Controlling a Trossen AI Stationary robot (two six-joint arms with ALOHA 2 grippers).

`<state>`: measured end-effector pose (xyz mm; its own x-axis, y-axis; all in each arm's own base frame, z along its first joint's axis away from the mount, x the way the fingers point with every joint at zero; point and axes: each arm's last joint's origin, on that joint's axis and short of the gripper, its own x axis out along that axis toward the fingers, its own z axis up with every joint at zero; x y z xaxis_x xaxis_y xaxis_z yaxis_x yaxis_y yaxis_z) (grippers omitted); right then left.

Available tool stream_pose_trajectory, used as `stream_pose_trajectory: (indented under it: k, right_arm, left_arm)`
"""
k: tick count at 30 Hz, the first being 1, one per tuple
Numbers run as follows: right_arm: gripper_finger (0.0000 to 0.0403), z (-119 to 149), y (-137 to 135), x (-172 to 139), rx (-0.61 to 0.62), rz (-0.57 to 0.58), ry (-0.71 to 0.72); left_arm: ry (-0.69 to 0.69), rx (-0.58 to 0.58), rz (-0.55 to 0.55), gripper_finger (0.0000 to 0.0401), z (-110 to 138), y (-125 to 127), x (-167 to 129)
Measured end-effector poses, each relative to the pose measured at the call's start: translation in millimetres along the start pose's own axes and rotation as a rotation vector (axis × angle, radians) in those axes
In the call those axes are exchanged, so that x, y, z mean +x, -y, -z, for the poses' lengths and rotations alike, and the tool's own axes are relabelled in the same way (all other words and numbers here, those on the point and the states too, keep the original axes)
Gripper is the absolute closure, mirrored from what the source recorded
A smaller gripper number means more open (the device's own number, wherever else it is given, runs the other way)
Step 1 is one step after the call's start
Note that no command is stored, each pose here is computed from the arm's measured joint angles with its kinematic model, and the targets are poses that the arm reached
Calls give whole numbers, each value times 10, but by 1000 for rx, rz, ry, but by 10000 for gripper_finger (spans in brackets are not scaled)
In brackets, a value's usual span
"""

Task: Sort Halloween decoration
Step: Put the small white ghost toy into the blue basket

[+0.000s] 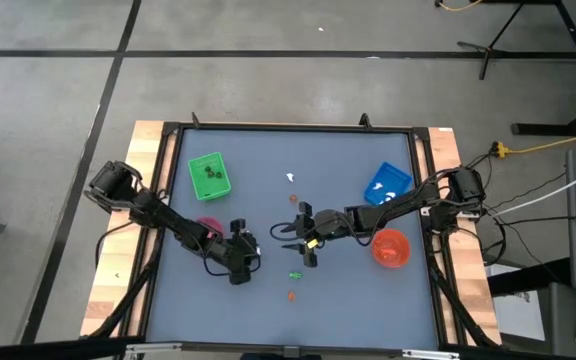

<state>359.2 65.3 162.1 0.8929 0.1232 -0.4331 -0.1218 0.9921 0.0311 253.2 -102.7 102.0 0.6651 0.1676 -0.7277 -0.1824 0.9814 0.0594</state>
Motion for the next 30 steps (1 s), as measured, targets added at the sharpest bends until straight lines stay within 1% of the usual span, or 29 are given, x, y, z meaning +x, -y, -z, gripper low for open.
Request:
stream_pose_trajectory:
  k: [8, 16, 30]
  right_arm:
    - [189, 0, -1, 0, 0, 0, 0]
    - [189, -1, -1, 0, 0, 0, 0]
    - [189, -1, 0, 0, 0, 0, 0]
  left_arm:
    - [16, -8, 6, 265, -13, 6, 3]
    - [24, -11, 5, 284, -21, 7, 4]
    - [26, -12, -1, 286, -26, -1, 7]
